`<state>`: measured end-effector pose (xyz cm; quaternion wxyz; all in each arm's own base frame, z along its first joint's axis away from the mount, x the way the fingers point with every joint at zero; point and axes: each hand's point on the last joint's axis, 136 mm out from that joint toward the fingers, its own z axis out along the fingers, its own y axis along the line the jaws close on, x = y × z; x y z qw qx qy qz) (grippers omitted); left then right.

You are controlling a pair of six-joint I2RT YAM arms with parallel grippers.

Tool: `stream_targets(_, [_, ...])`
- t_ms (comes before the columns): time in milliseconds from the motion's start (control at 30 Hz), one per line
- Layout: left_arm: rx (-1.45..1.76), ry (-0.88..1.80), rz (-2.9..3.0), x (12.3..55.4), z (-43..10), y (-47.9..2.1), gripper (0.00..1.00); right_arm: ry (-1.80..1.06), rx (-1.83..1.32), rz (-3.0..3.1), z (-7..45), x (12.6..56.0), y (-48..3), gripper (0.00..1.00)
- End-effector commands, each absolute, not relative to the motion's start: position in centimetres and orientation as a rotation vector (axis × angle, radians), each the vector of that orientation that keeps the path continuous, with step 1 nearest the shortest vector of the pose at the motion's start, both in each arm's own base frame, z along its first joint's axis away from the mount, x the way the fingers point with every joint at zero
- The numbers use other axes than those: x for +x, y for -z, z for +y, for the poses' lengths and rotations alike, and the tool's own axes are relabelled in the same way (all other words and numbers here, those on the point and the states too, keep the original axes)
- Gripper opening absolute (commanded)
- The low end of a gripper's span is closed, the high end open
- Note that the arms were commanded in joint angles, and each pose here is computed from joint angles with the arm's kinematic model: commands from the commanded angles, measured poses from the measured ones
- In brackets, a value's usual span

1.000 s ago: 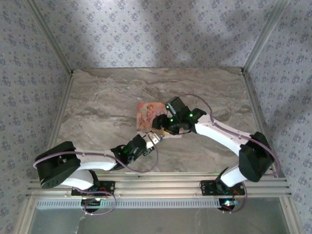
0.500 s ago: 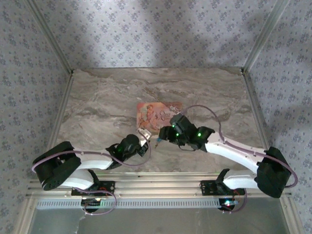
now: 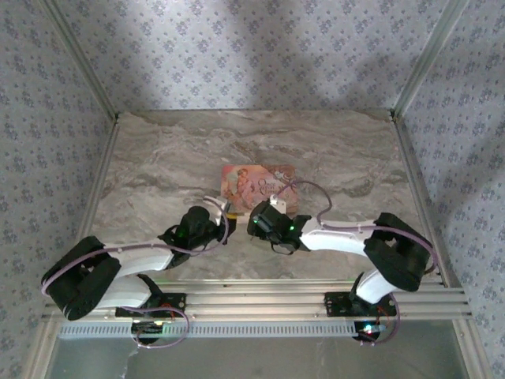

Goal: Unlock a padlock with a key

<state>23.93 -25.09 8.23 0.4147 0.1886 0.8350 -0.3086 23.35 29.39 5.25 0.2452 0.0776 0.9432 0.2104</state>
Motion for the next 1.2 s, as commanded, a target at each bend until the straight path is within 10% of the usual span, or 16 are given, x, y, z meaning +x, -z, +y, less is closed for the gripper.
stream_targets(0, [0.430, 0.856, 2.135, 23.5, -25.2, -7.8, 0.07, -0.581, 0.265, 2.521, 30.5, 24.9, -5.9, 0.55])
stream_targets(633, [0.419, 0.876, 2.146, 23.7, -25.0, -7.2, 0.07, -0.382, 0.201, 2.529, 30.5, 26.6, -4.3, 0.45])
stream_targets(1167, [0.412, 0.880, 2.105, 21.6, -23.0, -8.8, 0.17, -0.413, 0.164, 2.546, 31.9, 26.8, -5.6, 0.07])
